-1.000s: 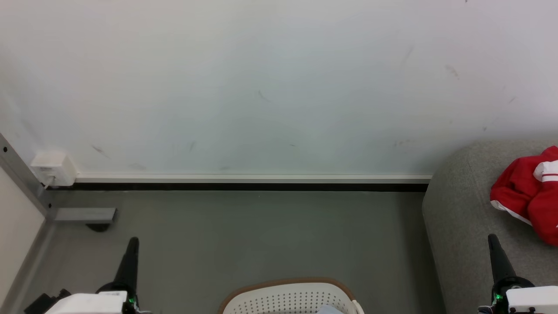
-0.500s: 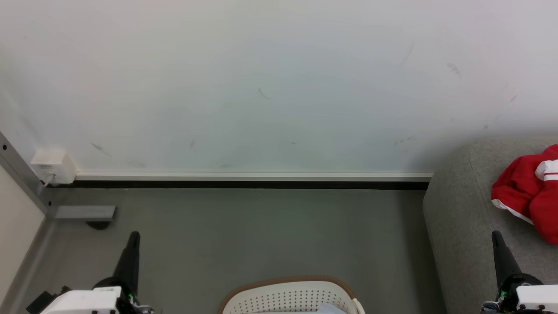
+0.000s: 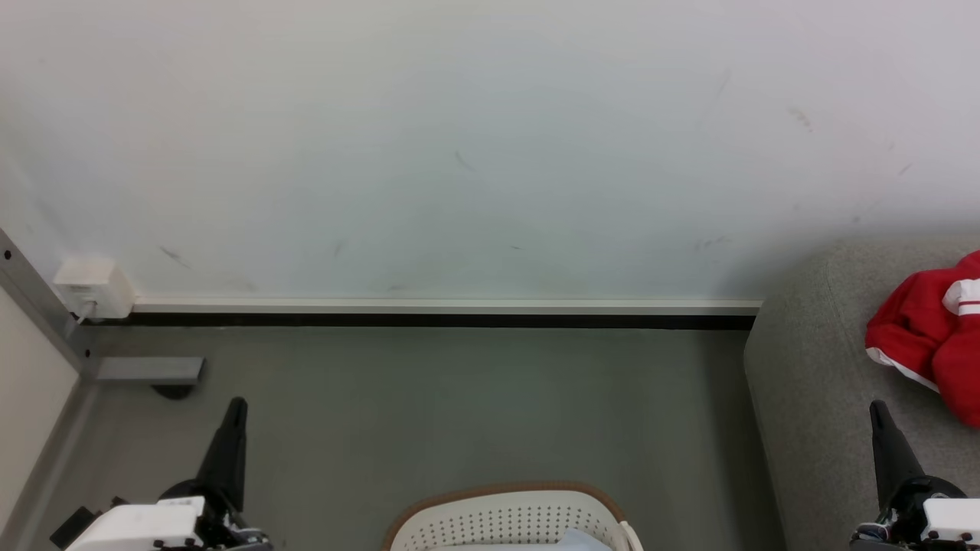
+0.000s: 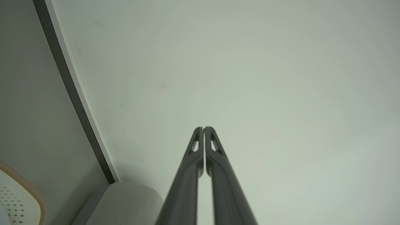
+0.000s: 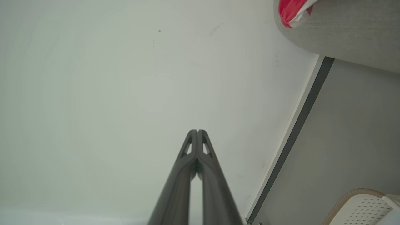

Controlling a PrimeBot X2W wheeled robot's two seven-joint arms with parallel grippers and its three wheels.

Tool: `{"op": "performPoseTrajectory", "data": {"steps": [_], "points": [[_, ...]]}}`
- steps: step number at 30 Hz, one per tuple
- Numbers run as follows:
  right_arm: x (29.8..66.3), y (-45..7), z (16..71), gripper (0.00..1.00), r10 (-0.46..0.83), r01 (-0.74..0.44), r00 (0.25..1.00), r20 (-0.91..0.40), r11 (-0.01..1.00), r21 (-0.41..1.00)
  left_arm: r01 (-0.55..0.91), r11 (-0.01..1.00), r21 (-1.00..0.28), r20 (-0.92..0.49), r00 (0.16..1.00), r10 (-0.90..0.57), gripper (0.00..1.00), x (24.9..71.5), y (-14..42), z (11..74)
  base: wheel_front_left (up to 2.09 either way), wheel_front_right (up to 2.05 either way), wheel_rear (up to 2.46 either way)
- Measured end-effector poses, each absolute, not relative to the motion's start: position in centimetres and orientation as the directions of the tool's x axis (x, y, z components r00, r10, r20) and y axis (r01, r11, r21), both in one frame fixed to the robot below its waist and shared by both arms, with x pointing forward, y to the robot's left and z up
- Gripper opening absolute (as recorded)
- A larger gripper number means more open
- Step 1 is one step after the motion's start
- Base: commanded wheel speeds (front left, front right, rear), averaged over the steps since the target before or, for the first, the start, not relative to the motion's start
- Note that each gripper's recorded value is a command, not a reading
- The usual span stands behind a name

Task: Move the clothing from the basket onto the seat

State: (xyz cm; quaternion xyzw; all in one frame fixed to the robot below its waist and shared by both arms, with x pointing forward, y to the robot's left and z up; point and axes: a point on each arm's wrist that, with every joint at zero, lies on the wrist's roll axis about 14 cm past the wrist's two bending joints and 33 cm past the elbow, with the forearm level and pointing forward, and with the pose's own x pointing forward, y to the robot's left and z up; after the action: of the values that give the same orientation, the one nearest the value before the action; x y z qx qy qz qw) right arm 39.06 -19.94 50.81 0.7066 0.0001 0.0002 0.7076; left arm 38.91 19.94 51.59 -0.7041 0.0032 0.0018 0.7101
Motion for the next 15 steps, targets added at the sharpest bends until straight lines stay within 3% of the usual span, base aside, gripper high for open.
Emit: {"op": "performPoseTrajectory", "data": {"steps": [15], "points": [[39.08, -19.99, 50.84, 0.00, 0.000, -0.001, 1.000, 0.001, -0.005, 1.000, -0.005, 0.003, -1.000, -0.005, 1.000, -0.002, 0.00, 38.95, 19.95, 51.66, 0.00, 0.00, 0.00]]}}
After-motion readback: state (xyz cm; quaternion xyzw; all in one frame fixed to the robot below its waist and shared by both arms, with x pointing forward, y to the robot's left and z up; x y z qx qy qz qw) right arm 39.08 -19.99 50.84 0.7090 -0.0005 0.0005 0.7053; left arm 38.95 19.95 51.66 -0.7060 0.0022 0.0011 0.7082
